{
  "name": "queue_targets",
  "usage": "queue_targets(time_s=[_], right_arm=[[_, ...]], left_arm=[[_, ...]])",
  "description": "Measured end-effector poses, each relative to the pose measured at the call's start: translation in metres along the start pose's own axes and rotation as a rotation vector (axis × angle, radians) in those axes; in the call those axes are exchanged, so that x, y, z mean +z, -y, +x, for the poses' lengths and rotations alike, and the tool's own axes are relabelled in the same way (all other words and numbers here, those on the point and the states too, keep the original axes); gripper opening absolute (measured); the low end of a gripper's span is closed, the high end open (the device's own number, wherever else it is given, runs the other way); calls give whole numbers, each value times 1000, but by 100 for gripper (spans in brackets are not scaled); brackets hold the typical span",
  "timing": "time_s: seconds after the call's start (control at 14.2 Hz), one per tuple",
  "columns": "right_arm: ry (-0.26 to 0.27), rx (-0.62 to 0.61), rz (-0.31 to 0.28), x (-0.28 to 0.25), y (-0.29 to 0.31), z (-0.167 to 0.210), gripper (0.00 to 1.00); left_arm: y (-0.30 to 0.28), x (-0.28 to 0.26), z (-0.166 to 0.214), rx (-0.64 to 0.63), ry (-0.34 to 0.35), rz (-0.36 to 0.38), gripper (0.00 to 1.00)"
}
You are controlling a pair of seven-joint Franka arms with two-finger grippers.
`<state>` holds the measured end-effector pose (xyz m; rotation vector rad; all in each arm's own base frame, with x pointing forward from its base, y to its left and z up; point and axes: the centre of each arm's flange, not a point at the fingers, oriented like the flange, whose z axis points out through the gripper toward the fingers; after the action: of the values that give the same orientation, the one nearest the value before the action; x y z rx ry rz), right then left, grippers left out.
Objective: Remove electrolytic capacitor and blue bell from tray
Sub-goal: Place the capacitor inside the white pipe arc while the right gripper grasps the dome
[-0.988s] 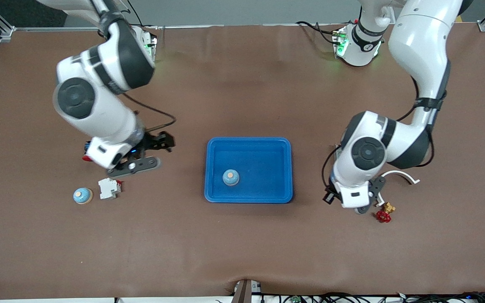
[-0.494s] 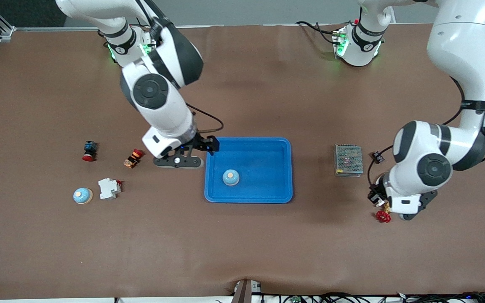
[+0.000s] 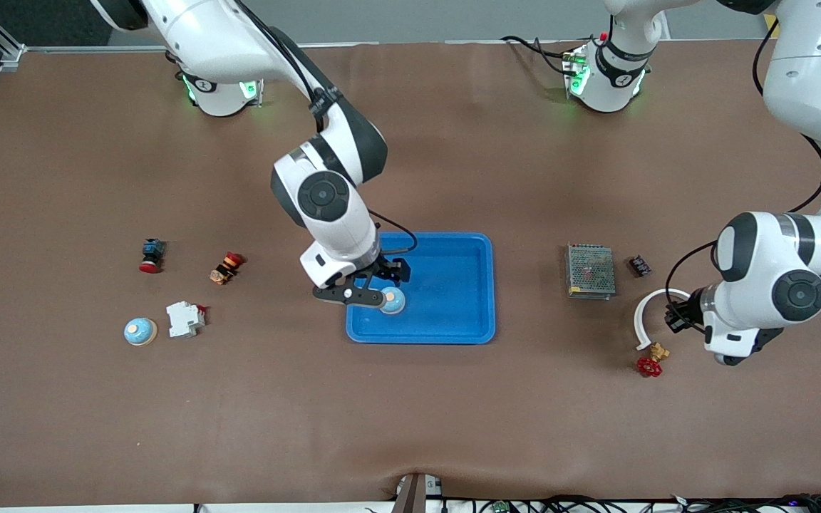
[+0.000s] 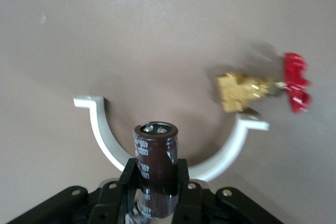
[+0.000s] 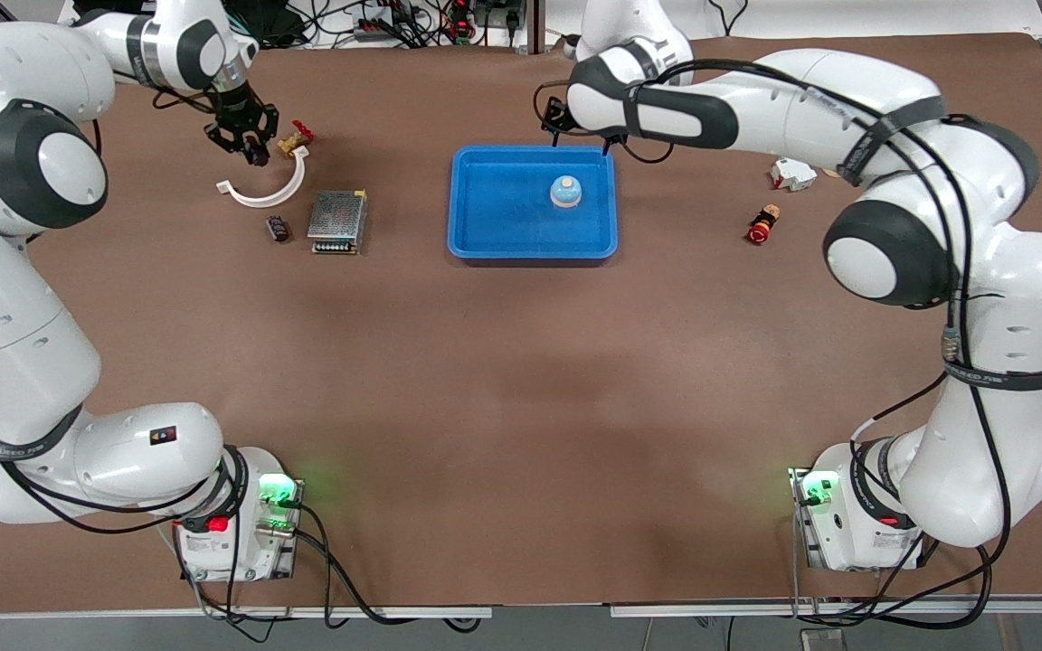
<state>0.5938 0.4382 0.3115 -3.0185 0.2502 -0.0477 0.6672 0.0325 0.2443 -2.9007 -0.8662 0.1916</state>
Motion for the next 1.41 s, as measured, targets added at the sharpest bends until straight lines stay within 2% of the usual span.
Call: queue_targets(time_s=[0.21, 0.49, 0.85, 0.92, 1.27, 1.34, 1.41], right_arm=[[-14, 8, 9, 40, -1, 6, 100], [0, 7, -7, 92, -5, 2, 100], [-10, 3, 3, 107, -2, -1, 100], [-10, 1, 2, 110, -2, -2, 100], [-3, -7, -4, 122, 1, -8, 100], [-1, -9, -6, 125, 2, -9, 100], [0, -11, -6, 127, 3, -11, 100]], left_arm=[[5, 29, 8, 2, 4, -22, 34], [-2, 49, 9, 8, 0, -41, 34], [-3, 48, 11, 7, -5, -44, 37], [-3, 47, 11, 6, -7, -46, 43], [-2, 14, 24, 36, -63, -71, 93], [-1, 0, 26, 48, -84, -78, 100], [0, -16, 26, 71, -105, -82, 100]])
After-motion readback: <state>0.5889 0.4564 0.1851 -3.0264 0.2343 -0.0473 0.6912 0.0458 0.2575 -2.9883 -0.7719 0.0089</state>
